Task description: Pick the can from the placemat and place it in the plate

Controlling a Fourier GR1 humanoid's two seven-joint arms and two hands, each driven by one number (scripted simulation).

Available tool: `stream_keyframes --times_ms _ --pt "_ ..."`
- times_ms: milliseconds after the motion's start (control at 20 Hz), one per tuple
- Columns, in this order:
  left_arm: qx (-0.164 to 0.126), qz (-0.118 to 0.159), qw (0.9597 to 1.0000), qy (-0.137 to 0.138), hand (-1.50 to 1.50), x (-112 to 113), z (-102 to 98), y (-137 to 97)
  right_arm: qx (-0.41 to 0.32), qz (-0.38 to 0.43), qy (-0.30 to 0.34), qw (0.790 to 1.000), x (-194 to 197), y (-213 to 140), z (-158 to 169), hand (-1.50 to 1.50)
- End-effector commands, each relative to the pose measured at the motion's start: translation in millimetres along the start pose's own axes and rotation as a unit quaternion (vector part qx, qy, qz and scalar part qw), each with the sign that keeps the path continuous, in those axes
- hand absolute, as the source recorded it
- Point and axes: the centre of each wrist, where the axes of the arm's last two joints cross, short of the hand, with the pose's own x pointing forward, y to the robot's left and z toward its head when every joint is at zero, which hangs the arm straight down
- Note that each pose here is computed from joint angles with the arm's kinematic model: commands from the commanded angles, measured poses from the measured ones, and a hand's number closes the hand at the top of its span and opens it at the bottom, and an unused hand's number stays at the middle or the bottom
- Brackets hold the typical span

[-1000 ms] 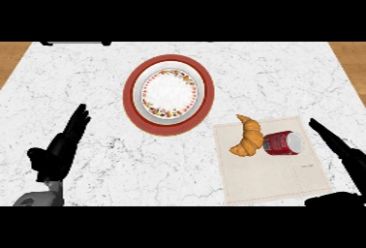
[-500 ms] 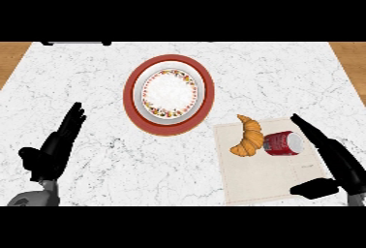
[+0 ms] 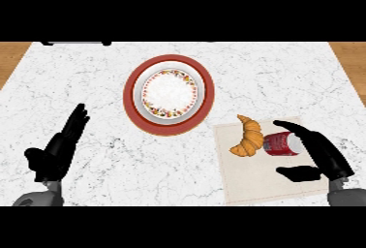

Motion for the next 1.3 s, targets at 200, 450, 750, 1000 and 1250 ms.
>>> stream_keyframes --times_ms 200,450,750,1000,1250 --pt "0.005 0.004 1.0 0.006 0.0 1.6 -8.6 1.4 0.026 0.011 -0.038 0.999 2.2 16.1 -23.3 1.5" --pt "-0.003 -0.007 1.0 0.007 0.0 -12.2 6.9 -1.8 0.002 0.024 -0.046 0.999 -4.2 8.4 -34.7 1.5" --pt "-0.01 -0.003 0.9999 -0.005 0.0 7.6 -17.2 -14.1 0.025 0.12 0.075 0.99 -12.6 -62.5 -84.9 1.5" --pt "-0.007 -0.004 1.0 0.0 0.0 -1.9 -3.1 12.9 -0.061 0.137 0.004 0.989 -12.5 -61.6 -90.6 1.5" --pt "0.007 -0.002 1.0 -0.002 0.0 3.3 4.4 8.4 -0.075 0.134 -0.046 0.987 11.5 -81.8 -73.4 1.5"
